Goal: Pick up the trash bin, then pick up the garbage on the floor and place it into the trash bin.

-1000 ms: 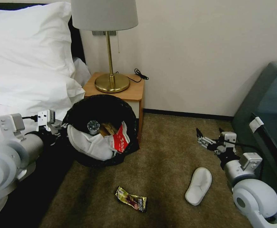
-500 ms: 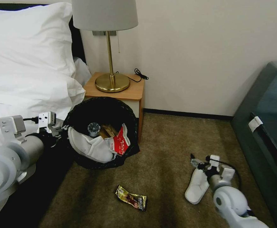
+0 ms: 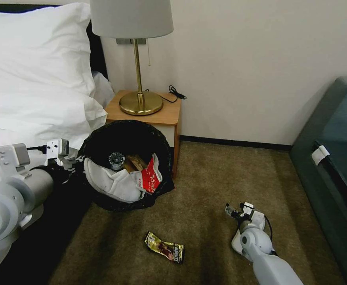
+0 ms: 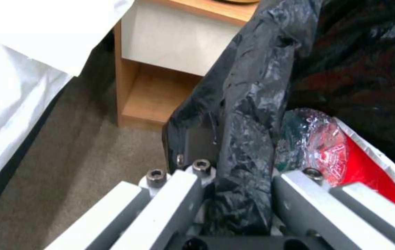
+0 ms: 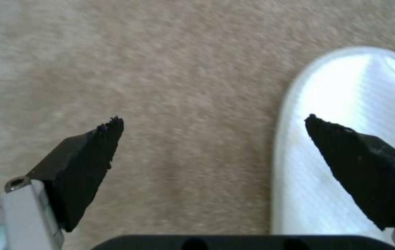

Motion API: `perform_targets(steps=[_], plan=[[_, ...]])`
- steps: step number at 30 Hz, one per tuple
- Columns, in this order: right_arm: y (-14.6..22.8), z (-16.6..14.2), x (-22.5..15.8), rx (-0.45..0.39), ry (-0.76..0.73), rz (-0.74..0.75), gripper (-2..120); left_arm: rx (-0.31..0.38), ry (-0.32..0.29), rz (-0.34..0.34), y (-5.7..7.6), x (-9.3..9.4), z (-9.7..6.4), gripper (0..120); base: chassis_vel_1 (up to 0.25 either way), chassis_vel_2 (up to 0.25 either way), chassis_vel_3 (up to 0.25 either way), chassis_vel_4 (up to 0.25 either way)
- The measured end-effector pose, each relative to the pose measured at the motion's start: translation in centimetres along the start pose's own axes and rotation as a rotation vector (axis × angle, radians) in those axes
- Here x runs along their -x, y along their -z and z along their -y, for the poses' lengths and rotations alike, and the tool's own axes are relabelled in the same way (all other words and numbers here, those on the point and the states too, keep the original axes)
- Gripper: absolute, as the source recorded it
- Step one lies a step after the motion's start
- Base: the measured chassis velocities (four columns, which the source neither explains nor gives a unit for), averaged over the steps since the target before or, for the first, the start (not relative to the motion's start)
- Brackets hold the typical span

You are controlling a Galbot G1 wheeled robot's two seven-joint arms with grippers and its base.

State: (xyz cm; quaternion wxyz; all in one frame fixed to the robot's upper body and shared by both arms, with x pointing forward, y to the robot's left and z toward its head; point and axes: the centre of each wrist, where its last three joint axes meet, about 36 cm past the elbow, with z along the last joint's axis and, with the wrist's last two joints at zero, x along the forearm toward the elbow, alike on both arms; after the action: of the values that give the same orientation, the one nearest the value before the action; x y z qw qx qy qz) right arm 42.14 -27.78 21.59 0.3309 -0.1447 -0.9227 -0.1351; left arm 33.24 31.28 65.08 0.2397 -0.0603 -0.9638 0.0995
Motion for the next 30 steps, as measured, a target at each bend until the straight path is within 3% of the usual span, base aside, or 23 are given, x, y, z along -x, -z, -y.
perform_targets(steps=[11, 18, 30], plan=[[2.3, 1.3, -0.5, 0.001, -0.032, 0.056, 100, -0.002, -0.006, 0.003, 0.0, 0.3, 0.0, 1, 0.000, 0.000, 0.000, 0.000], [4.7, 4.1, -1.6, -0.011, -0.053, 0.067, 100, -0.010, -0.007, 0.008, 0.1, 0.4, -0.3, 1, 0.000, 0.000, 0.000, 0.000], [2.1, 5.8, 0.8, 0.024, -0.080, -0.017, 100, -0.013, -0.006, 0.010, 0.3, 0.8, -0.6, 1, 0.000, 0.000, 0.000, 0.000]])
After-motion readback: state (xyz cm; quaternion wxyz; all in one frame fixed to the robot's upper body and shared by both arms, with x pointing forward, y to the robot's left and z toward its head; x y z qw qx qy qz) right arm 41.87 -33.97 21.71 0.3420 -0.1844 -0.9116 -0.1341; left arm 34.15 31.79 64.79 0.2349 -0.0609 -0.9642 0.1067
